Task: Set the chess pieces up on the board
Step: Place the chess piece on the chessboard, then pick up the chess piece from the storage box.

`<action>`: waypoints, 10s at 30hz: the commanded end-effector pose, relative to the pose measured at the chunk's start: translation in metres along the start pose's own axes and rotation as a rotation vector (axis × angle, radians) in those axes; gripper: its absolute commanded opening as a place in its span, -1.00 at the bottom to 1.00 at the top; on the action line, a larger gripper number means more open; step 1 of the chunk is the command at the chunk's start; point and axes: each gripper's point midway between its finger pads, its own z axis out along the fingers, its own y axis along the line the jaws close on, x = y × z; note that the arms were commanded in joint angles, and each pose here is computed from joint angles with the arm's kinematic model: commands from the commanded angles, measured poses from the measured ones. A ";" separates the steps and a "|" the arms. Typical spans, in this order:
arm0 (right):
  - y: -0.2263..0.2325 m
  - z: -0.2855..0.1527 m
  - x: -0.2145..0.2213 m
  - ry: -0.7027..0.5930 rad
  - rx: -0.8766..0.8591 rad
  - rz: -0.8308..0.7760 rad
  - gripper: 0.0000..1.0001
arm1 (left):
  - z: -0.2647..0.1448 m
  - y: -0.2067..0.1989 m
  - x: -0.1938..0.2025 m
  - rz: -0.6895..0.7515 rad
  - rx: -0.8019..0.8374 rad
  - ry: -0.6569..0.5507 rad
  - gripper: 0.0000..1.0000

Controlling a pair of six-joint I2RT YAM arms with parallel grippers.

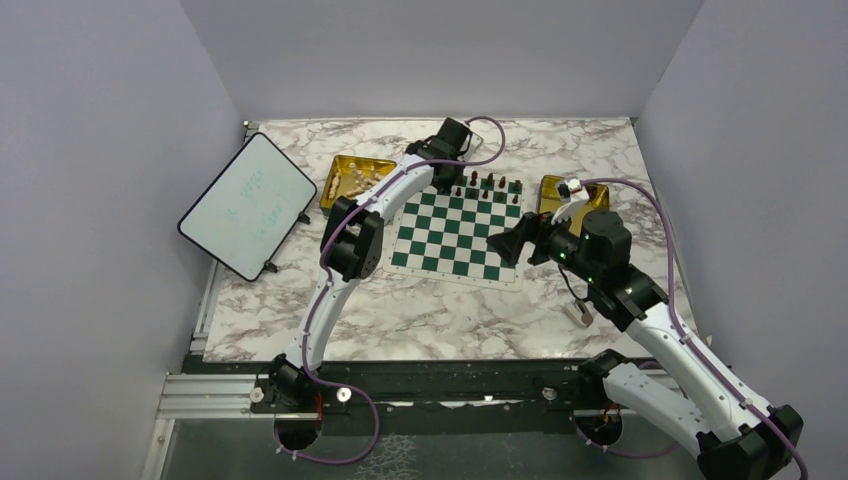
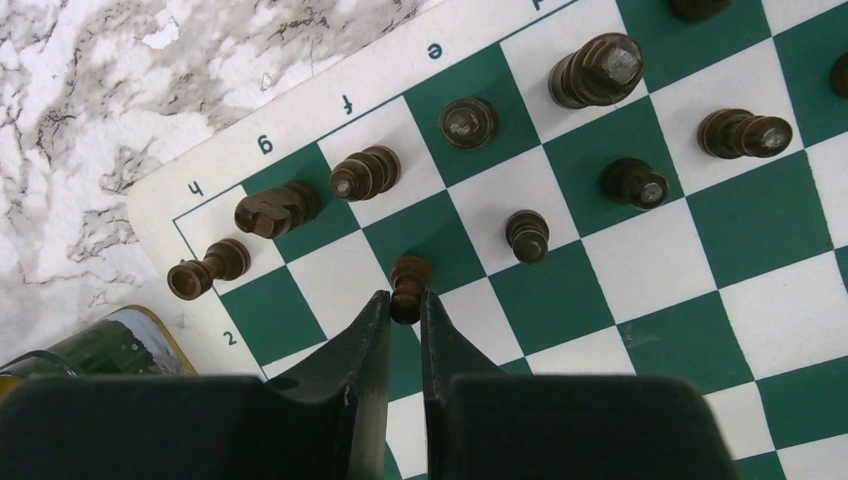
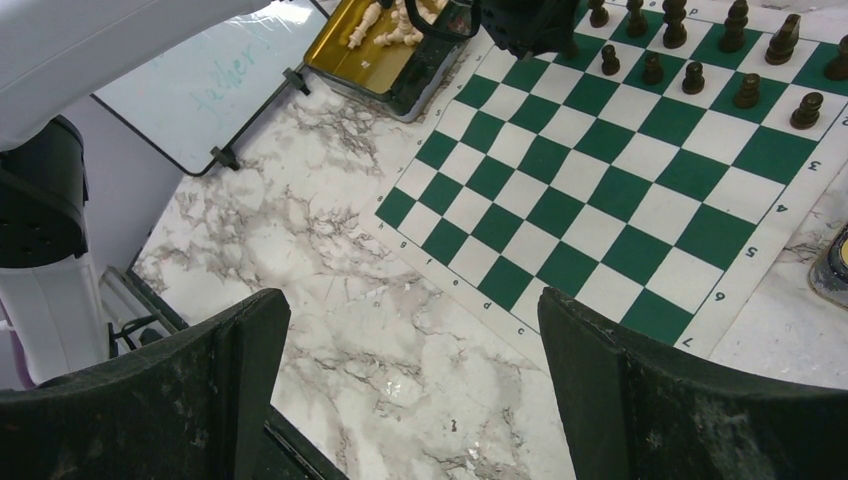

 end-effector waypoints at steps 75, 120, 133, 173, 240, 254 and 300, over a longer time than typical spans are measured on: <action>-0.001 -0.002 -0.014 -0.042 0.017 -0.012 1.00 | -0.001 -0.004 -0.017 0.036 0.000 -0.057 -0.46; -0.262 0.044 -0.049 -0.022 1.016 -0.194 0.36 | -0.298 0.000 0.072 -0.298 0.081 -0.691 0.98; -0.356 0.043 -0.039 -0.014 1.081 -0.098 -0.39 | -0.309 -0.030 0.087 -0.191 0.169 -0.707 0.96; -0.425 0.053 -0.025 0.007 1.065 -0.025 -0.53 | -0.304 -0.022 0.090 -0.167 0.118 -0.695 0.88; -0.429 0.073 -0.021 -0.005 0.936 -0.032 -0.35 | -0.300 -0.018 0.091 -0.170 0.107 -0.687 0.88; -0.420 0.066 -0.028 -0.013 0.936 -0.030 -0.63 | -0.300 -0.018 0.091 -0.171 0.111 -0.689 0.88; -0.218 0.042 -0.046 -0.044 0.492 0.294 -0.72 | -0.295 -0.063 0.029 -0.486 0.486 -0.619 0.28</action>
